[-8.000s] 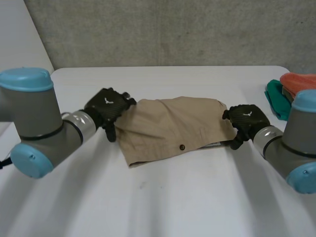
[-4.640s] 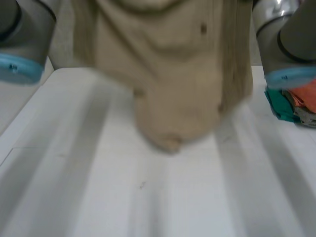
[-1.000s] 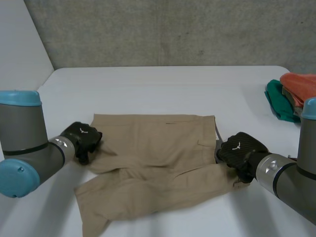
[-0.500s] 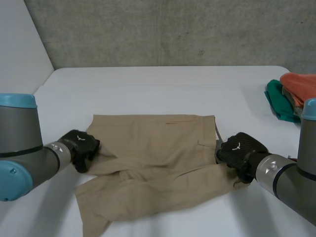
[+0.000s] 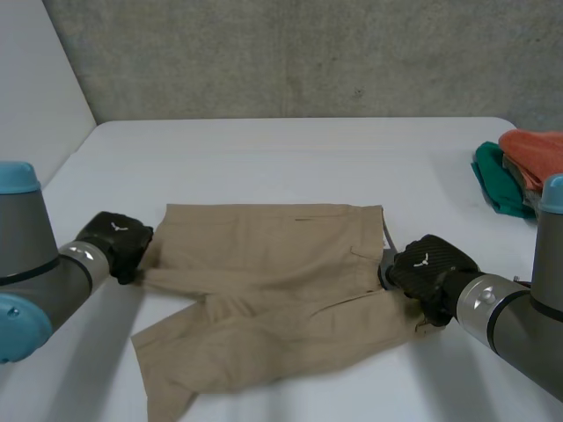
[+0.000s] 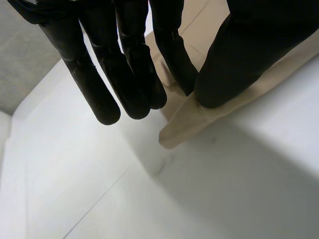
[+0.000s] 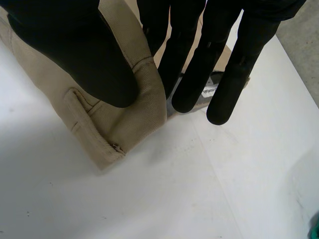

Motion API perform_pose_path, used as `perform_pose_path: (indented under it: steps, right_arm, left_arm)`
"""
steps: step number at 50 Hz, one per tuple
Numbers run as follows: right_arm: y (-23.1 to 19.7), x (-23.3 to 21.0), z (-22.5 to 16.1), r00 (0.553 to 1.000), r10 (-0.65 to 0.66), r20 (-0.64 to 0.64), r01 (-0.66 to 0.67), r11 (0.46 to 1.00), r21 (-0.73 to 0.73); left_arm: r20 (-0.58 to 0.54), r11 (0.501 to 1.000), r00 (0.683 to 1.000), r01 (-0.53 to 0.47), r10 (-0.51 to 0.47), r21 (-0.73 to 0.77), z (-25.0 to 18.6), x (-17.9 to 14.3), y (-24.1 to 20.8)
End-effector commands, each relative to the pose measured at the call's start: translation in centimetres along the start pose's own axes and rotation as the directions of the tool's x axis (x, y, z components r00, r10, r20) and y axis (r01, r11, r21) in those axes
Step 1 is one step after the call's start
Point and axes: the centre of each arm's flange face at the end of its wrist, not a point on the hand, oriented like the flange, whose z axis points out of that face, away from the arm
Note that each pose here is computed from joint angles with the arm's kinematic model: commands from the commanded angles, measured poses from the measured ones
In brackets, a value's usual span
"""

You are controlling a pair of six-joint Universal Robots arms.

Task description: Fold the laundry.

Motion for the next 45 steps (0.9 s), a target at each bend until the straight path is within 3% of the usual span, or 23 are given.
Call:
perform_pose_path:
  steps: [1, 12, 16, 25, 30, 35, 39, 45]
  right_arm:
    - [0.0, 0.0, 0.0, 1.0, 0.001, 0.001, -0.001, 1.0, 0.001]
    - [-0.2, -0.3, -0.1, 1.0, -0.004, 0.003, 0.004, 1.0, 0.009]
    - [-0.3, -0.5, -0.1, 1.0, 0.0, 0.006, 0.0, 1.0, 0.015]
    - [-0.6, -0.4, 0.0, 1.0, 0.019, -0.005, -0.019, 0.999, 0.033]
    - [-0.6, -0.1, 0.0, 1.0, 0.019, -0.012, -0.019, 0.999, 0.033]
    - [-0.6, 0.3, 0.1, 0.999, 0.026, -0.026, -0.026, 0.999, 0.029]
    - [-0.4, 0.5, 0.1, 0.999, 0.025, -0.033, -0.025, 0.999, 0.021]
    - [-0.6, 0.6, -0.3, 0.999, 0.025, -0.034, -0.024, 1.0, 0.018]
  left_arm:
    - [0.05, 1.0, 0.999, -0.005, 0.007, -0.023, -1.8, -0.1, 0.4]
    - [0.09, 0.978, 0.978, -0.178, 0.188, -0.107, -2.3, 1.2, 1.3]
    - [0.107, 0.979, 0.974, -0.194, 0.2, -0.066, -2.2, 1.2, 0.6]
    - [0.129, 0.994, 0.988, -0.093, 0.086, 0.052, -5.3, 1.1, -1.6]
    - [-0.058, 1.0, 0.998, 0.02, -0.019, 0.019, -9.5, 3.8, -1.0]
    - [-0.231, 0.992, 0.968, 0.077, -0.098, -0.098, -12.4, 6.2, 0.3]
    - [-0.292, 0.982, 0.946, 0.093, -0.139, -0.166, -13.5, 7.2, 1.0]
    - [-0.277, 0.982, 0.951, 0.095, -0.138, -0.163, -12.1, 7.8, 1.4]
